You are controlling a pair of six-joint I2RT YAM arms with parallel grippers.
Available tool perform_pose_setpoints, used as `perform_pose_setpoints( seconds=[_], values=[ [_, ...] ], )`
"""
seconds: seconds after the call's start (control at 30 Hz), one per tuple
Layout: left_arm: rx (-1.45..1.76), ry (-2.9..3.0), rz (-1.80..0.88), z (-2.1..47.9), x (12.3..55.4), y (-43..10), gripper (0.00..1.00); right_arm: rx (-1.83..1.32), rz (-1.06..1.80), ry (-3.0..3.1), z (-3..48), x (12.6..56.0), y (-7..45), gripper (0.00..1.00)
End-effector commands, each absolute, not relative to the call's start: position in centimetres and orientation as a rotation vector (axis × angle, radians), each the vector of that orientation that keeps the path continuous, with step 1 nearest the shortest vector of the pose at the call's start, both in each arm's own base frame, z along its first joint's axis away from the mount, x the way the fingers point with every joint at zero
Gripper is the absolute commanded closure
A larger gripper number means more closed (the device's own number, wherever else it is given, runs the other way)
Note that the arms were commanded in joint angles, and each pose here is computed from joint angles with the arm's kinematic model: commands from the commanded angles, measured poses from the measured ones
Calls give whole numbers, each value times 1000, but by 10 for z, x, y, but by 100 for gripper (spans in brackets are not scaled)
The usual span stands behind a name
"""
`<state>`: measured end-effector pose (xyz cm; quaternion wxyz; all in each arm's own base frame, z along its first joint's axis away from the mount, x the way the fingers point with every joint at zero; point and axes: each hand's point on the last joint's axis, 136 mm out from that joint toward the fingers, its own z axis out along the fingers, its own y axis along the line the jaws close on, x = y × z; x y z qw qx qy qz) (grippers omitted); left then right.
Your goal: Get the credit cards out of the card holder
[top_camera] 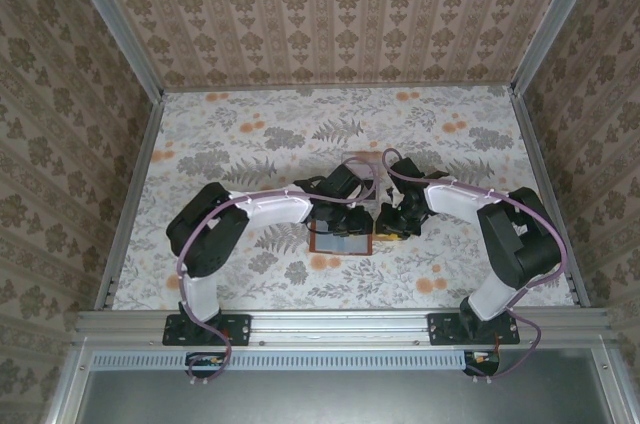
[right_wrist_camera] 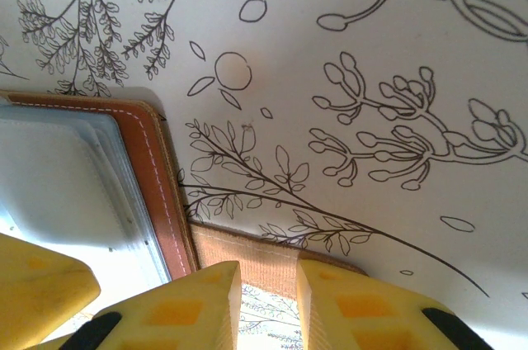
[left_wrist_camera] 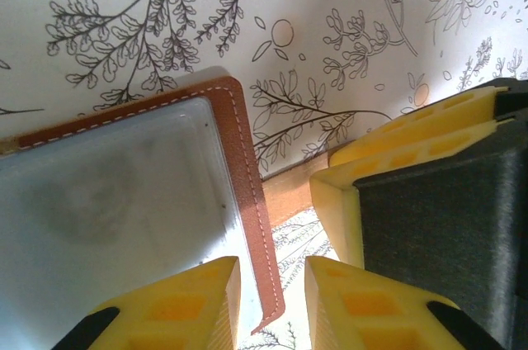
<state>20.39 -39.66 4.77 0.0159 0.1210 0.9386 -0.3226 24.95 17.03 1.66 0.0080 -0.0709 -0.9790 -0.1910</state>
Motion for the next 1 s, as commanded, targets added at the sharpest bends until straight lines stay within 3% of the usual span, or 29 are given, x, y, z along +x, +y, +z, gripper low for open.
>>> perform_pose_setpoints(
  seconds=[0.0,0.27,0.97],
  values=[
    [357,2967,-1004,36,197,-398,73,-200,-545,-3066,14,246,166,74],
    [355,3012,-949,27,194,-394,73,-197,-545,-3066,13,246,166,74],
    [421,3030,-392,34,205,-335,69,-186,-544,-3064,14,247,167,74]
  ],
)
